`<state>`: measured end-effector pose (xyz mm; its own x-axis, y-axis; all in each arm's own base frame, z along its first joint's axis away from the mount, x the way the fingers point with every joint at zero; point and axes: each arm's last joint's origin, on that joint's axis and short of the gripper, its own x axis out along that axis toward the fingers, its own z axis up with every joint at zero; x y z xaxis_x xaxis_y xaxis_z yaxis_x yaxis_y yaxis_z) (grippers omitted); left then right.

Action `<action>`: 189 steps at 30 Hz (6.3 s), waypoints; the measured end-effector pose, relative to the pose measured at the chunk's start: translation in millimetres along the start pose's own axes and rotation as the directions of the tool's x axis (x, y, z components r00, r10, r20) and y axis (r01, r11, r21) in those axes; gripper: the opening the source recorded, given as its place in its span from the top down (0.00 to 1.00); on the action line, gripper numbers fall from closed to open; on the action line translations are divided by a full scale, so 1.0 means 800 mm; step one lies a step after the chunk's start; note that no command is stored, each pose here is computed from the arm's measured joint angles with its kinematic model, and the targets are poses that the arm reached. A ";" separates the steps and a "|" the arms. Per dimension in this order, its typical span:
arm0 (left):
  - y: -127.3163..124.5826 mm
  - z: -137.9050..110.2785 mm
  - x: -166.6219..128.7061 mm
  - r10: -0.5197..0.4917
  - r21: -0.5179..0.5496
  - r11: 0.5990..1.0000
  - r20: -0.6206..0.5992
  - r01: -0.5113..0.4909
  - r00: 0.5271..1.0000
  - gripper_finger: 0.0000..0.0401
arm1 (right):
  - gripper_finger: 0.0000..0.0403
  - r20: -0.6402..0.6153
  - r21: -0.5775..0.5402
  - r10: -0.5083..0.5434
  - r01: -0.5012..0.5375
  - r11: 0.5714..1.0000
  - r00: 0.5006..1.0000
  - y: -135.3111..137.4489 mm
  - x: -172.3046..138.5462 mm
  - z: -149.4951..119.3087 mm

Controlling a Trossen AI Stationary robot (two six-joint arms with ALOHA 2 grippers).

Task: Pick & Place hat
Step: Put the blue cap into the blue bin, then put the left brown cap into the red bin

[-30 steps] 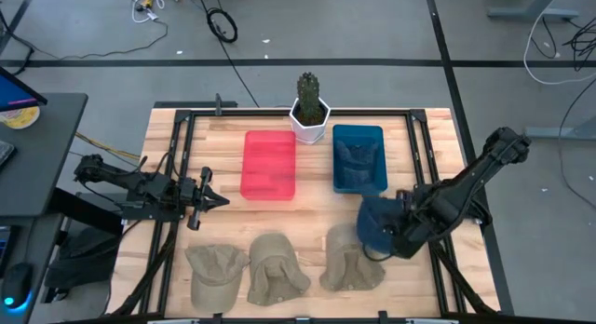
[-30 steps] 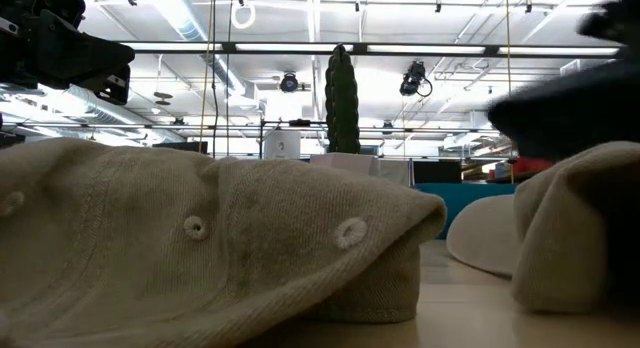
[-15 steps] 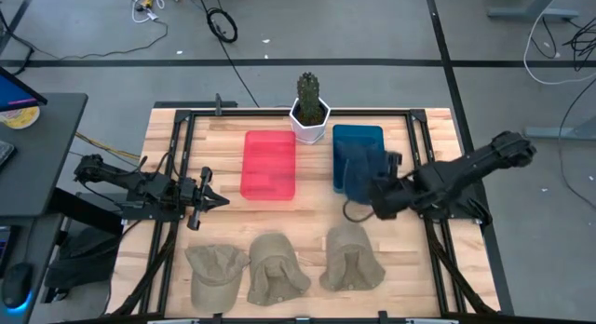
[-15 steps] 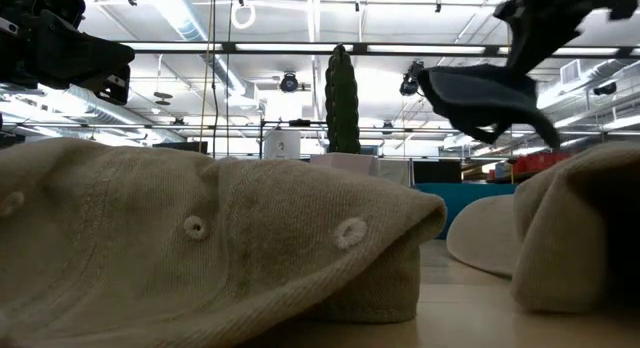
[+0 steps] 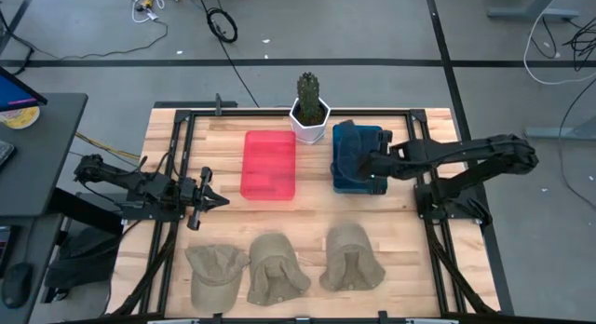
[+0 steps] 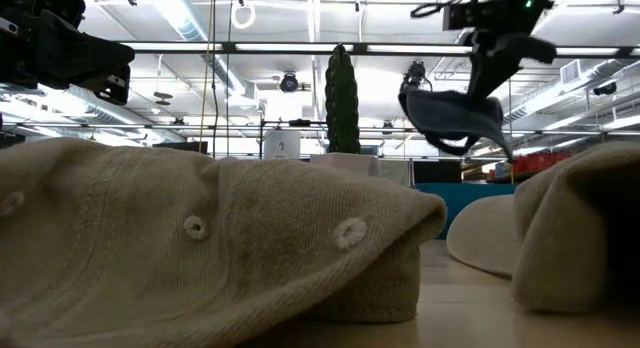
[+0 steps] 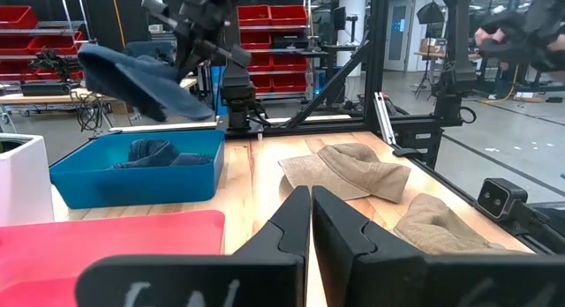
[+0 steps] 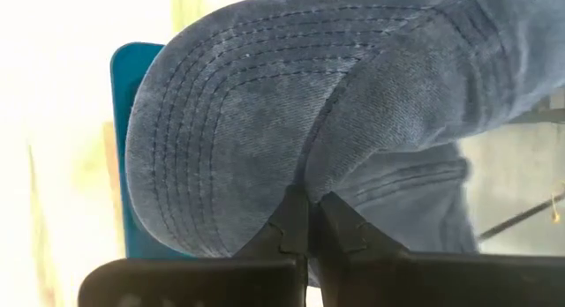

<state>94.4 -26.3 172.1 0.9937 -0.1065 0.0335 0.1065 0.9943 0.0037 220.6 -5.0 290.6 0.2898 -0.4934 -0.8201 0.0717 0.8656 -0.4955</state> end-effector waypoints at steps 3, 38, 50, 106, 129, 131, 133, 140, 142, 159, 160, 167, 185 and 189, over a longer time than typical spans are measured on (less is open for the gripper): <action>0.000 0.000 0.000 0.000 0.000 1.000 0.000 0.000 1.000 0.95 | 1.00 0.004 -0.031 0.052 -0.052 0.998 0.999 0.004 0.021 -0.003; 0.000 0.000 0.000 0.000 0.000 1.000 0.000 0.000 1.000 0.95 | 0.80 0.032 0.067 0.180 -0.181 0.981 0.983 0.021 0.111 -0.037; 0.000 0.000 0.000 0.000 0.000 1.000 0.000 0.000 1.000 0.95 | 0.68 0.189 0.212 0.110 -0.150 0.966 0.976 -0.008 0.098 -0.001; 0.000 0.000 0.000 0.000 0.000 1.000 0.000 0.000 1.000 0.95 | 1.00 -0.061 0.560 0.087 -0.038 0.828 0.994 -0.050 0.095 -0.056; 0.000 0.000 0.000 0.000 0.000 1.000 0.000 0.000 1.000 0.95 | 1.00 -0.102 0.608 0.152 -0.060 0.791 0.983 -0.018 0.194 -0.092; 0.000 0.000 0.000 0.000 0.000 1.000 0.000 0.000 1.000 0.95 | 1.00 -0.095 0.610 0.148 -0.060 0.790 0.984 -0.020 0.190 -0.092; 0.000 0.000 0.000 0.000 0.000 1.000 0.000 0.000 1.000 0.95 | 1.00 -0.083 0.613 0.141 -0.062 0.788 0.987 -0.023 0.184 -0.091; 0.000 0.000 0.000 0.000 0.000 1.000 0.000 0.000 1.000 0.95 | 1.00 -0.008 0.636 0.101 -0.073 0.768 0.995 -0.037 0.159 -0.083; 0.000 0.000 0.000 0.000 0.000 1.000 0.000 0.000 1.000 0.95 | 1.00 0.017 0.646 0.087 -0.077 0.760 0.996 -0.041 0.151 -0.082; 0.000 0.000 0.000 0.000 0.000 1.000 0.000 0.000 1.000 0.95 | 0.94 0.355 0.817 -0.016 -0.302 0.491 0.935 -0.058 0.089 -0.053; 0.000 0.000 0.000 0.000 0.000 1.000 0.000 0.000 1.000 0.95 | 0.94 0.415 0.777 0.002 -0.355 0.520 0.910 -0.051 0.088 -0.047; 0.000 0.000 0.000 0.000 0.000 1.000 0.000 0.000 1.000 0.95 | 0.94 0.800 0.330 0.138 -0.619 0.712 0.584 0.008 0.058 -0.008; 0.000 0.000 0.000 0.000 0.000 1.000 0.000 0.000 1.000 0.95 | 0.94 0.974 -0.142 0.219 -0.604 0.784 0.055 0.072 0.009 -0.092; 0.000 0.000 0.000 0.000 0.000 1.000 0.000 0.000 1.000 0.95 | 0.94 0.981 -0.154 0.196 -0.561 0.813 0.014 0.066 0.003 -0.109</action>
<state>94.4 -26.3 172.0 0.9937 -0.1067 0.0332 0.1066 0.9943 0.0038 141.5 31.8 237.6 0.9539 0.2456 0.1723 -0.2514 0.9678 0.0126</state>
